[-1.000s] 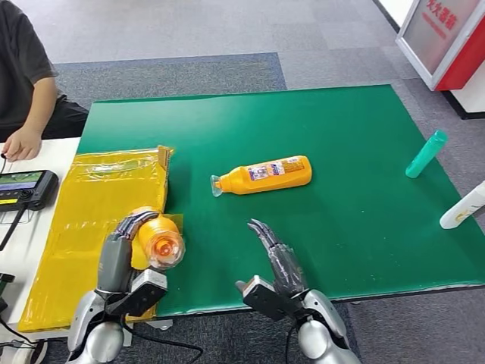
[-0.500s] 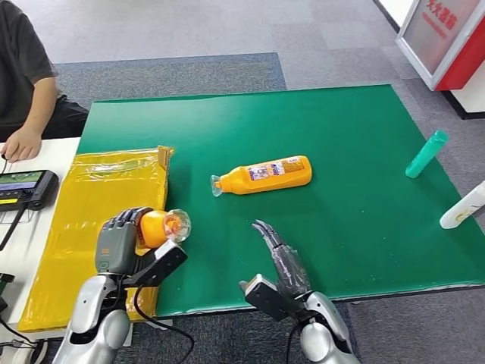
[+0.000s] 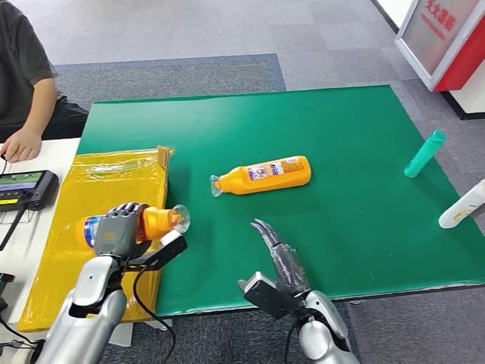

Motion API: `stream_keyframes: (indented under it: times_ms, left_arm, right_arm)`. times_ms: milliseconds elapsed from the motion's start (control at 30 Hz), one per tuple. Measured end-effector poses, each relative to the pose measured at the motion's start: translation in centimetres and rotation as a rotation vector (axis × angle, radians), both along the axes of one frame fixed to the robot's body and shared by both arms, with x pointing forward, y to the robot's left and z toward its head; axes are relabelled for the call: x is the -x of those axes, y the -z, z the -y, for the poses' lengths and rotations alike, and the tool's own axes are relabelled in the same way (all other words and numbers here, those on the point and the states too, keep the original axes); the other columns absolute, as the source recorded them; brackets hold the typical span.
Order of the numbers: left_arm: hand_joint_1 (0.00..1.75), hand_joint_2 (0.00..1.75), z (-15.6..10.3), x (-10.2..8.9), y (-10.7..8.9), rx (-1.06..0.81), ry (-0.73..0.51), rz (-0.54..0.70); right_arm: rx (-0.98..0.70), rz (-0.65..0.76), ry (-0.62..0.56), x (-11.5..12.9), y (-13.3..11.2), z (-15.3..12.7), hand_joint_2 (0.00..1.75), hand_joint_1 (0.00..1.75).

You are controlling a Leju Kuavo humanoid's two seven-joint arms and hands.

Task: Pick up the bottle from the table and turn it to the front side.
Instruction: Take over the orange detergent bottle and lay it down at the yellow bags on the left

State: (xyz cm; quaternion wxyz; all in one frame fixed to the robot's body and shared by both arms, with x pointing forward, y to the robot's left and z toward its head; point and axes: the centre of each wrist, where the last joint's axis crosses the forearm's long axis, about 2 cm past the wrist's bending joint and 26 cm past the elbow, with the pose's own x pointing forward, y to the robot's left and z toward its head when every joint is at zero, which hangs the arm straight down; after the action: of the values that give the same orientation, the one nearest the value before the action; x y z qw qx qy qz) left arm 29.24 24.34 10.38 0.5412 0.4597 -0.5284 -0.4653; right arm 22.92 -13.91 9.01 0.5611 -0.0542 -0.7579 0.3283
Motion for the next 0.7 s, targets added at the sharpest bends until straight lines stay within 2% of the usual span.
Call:
stream_keyframes:
  times_ms: [33, 133, 167, 300, 467, 567, 600, 700]
  left_arm:
    - [1.27, 1.75, -0.2, -0.3, 0.2, -0.015, -0.002, -0.012]
    - [0.21, 1.75, -0.8, -0.7, 0.8, -0.045, -0.009, -0.041]
    - [0.0, 1.75, -0.9, -0.7, 1.0, -0.051, -0.011, -0.048]
    - [0.0, 1.75, -1.1, -0.4, 2.0, -0.055, -0.01, -0.073]
    - [0.0, 1.75, -1.0, -0.2, 2.3, -0.035, 0.009, -0.052]
    - [0.0, 0.44, -0.9, 0.1, 2.3, -0.02, 0.037, -0.005]
    - [0.0, 0.44, -0.9, 0.2, 2.2, -0.013, 0.049, 0.012]
    - [0.0, 1.75, -0.8, 0.6, 2.0, 0.025, 0.083, 0.074]
  right_arm:
    - [0.001, 0.0, -0.001, -0.1, 0.0, 0.0, 1.75, 0.0]
    - [0.003, -0.005, -0.006, -0.2, 0.0, -0.1, 1.75, 0.0]
    - [0.004, -0.006, -0.007, -0.2, 0.0, -0.1, 1.75, 0.0]
    - [0.006, -0.013, -0.01, -0.2, 0.2, -0.1, 1.75, 0.0]
    - [0.007, -0.017, -0.012, -0.2, 0.2, 0.0, 1.75, 0.0]
    - [0.006, -0.019, -0.012, -0.2, 0.3, 0.0, 1.75, 0.0]
    - [0.005, -0.02, -0.011, -0.2, 0.3, 0.0, 1.75, 0.0]
    - [0.004, -0.021, -0.011, -0.2, 0.3, 0.0, 1.75, 0.0]
